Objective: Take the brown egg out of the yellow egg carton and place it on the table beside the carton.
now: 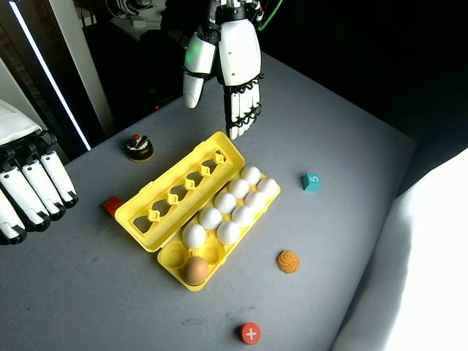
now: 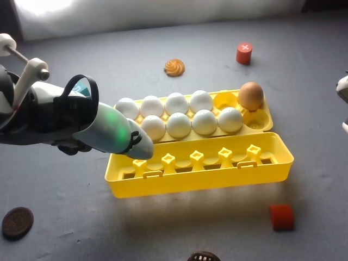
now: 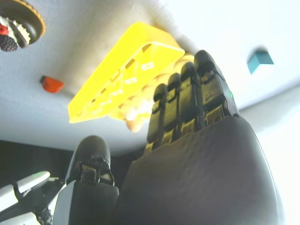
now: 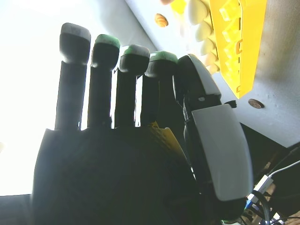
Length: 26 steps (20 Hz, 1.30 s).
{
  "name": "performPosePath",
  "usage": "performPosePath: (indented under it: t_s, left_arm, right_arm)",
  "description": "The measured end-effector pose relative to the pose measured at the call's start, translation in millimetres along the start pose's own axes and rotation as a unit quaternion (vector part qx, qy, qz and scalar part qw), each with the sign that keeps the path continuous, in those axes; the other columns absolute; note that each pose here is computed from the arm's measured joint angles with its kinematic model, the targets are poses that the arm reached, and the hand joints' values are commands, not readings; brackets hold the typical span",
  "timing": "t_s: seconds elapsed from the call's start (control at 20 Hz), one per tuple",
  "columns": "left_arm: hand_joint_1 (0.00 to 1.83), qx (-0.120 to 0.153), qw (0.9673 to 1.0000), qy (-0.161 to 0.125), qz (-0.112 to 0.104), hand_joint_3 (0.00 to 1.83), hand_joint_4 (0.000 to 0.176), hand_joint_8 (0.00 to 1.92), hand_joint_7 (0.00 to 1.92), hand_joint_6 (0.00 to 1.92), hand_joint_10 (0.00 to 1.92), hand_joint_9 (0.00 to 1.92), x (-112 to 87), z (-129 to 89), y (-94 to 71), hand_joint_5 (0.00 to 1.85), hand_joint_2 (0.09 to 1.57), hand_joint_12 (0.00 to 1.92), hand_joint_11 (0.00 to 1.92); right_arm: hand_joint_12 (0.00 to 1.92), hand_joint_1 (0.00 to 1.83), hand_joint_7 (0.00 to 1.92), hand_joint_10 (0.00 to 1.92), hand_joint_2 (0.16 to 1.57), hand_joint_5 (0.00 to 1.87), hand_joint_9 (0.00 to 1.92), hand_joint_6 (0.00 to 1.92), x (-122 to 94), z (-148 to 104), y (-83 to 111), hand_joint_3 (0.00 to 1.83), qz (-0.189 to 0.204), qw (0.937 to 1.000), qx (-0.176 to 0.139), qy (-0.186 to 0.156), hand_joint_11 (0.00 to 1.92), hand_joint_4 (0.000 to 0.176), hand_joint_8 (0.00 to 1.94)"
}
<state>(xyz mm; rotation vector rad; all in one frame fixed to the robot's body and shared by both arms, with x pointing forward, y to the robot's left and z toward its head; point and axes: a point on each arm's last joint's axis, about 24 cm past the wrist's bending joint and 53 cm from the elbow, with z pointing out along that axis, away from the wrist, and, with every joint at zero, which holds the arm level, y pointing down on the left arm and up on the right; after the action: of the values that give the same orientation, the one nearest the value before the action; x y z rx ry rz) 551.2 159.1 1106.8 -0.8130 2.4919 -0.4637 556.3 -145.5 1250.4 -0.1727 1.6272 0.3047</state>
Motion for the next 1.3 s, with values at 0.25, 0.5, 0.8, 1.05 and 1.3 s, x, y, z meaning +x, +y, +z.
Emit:
performPosePath:
  t_s: [0.25,0.5,0.8,1.05,1.3]
  left_arm:
    - [0.00,-0.001,1.0000,0.000,0.000,0.01,0.000,0.01,0.09,0.00,0.00,0.08,-0.1,0.0,0.3,0.10,1.22,0.18,0.00]
    - [0.00,0.000,1.0000,0.000,0.000,0.00,0.000,0.00,0.11,0.00,0.00,0.10,0.1,0.0,0.1,0.11,1.22,0.26,0.00]
    - [0.00,0.000,1.0000,0.001,-0.001,0.00,0.000,0.00,0.09,0.00,0.00,0.10,0.2,0.0,0.2,0.08,1.22,0.23,0.00]
    - [0.00,0.000,1.0000,0.001,-0.001,0.00,0.000,0.00,0.10,0.00,0.00,0.11,0.5,0.0,0.2,0.11,1.22,0.28,0.00]
    - [0.00,0.000,1.0000,0.001,-0.001,0.00,0.000,0.01,0.11,0.00,0.00,0.11,0.6,0.0,0.0,0.12,1.22,0.27,0.00]
  right_arm:
    - [0.71,0.32,0.40,0.01,1.29,0.39,0.33,0.00,-0.1,-0.1,1.0,0.00,-0.002,1.0000,-0.002,0.000,0.00,0.000,0.00]
    - [0.70,0.32,0.36,0.00,1.29,0.34,0.32,0.00,0.1,-0.1,0.5,0.00,-0.001,1.0000,-0.001,0.000,0.00,0.000,0.00]
    - [0.25,0.24,0.16,0.00,0.93,0.44,0.04,0.01,-2.6,-0.2,-4.0,0.00,0.014,0.9998,0.008,-0.006,0.00,0.048,0.00]
    - [0.00,0.51,0.20,0.00,0.87,0.76,0.00,0.03,-8.6,14.1,-8.8,0.00,0.042,0.9988,0.014,-0.021,0.00,0.062,0.00]
    - [0.00,0.65,0.09,0.00,0.85,0.79,0.00,0.02,-5.5,48.9,-16.9,0.00,0.055,0.9978,0.020,-0.029,0.00,0.059,0.00]
